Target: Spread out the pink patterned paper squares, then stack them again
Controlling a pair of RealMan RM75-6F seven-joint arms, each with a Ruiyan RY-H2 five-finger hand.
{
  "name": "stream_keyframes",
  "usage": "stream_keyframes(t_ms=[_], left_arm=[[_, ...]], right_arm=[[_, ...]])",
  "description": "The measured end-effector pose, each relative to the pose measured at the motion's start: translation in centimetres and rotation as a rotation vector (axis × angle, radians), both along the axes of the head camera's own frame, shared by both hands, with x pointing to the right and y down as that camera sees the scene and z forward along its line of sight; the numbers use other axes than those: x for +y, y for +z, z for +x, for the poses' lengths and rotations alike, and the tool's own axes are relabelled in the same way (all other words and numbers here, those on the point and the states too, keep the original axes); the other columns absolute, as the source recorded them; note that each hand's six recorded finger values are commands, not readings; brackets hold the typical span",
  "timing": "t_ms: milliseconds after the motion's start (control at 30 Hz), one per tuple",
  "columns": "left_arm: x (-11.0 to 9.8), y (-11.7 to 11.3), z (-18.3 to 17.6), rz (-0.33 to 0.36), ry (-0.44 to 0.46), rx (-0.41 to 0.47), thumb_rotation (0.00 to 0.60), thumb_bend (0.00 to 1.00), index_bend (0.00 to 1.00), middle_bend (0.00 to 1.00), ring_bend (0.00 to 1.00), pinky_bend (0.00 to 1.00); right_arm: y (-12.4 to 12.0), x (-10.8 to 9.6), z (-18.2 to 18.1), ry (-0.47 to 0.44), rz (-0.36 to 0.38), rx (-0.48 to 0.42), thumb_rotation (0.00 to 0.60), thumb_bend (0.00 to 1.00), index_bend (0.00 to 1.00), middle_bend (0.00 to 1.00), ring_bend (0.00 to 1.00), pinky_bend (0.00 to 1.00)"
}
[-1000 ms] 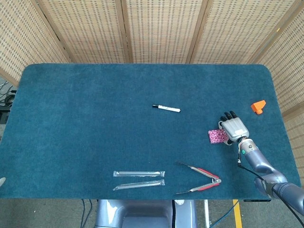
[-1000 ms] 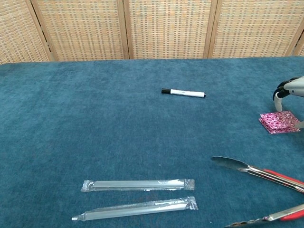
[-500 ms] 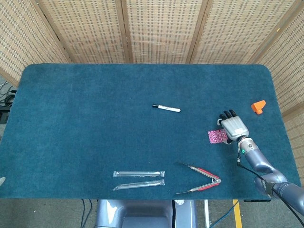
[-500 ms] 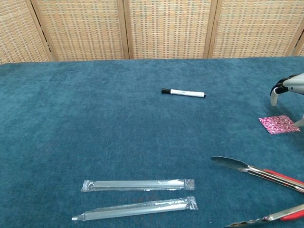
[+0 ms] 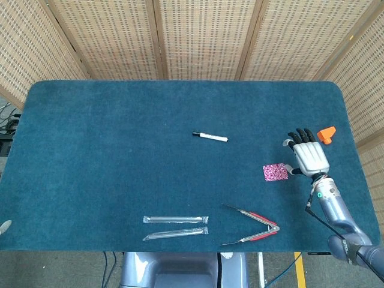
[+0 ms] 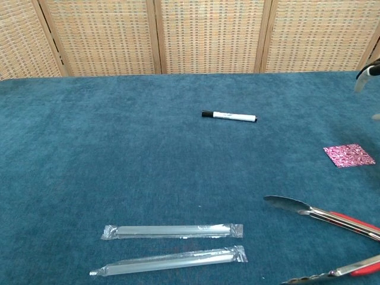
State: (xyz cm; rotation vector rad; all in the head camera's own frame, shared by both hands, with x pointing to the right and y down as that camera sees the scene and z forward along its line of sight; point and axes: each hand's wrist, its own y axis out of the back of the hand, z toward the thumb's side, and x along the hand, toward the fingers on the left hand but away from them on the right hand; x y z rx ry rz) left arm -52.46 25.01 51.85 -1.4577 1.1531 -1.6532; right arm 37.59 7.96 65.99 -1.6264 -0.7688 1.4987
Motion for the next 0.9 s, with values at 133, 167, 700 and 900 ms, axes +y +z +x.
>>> stream_keyframes(t_ms=[133,167,700,900], left_arm=[[-0.1,0.5,0.4,0.01,0.012,0.006,0.6,0.04,0.03,0.0,0.0,0.0],[-0.1,0.6,0.5,0.009,0.016,0.007,0.6,0.04,0.03,0.0,0.0,0.0],[0.3,1.3,2.0,0.016,0.072,-0.006,0.6,0.04,0.03,0.0,0.0,0.0],[0.5,1.4,2.8,0.012,0.1,0.013,0.6,0.04,0.03,0.0,0.0,0.0]], right_arm=[[-2.0,1.1,1.0,0.038,0.069,-0.005,0.6,0.34,0.28,0.15,0.0,0.0],[-2.5,1.5,1.2,0.047,0.083,-0.005,0.6,0.34,0.28,0.15,0.0,0.0],[-8.0,9.8,5.1,0.154,0.197,0.023,0.6,0.33,0.28,0.15,0.0,0.0],[-9.4,12.6,6.1,0.184,0.209,0.05,0.6,0.31,0.28,0.15,0.0,0.0]])
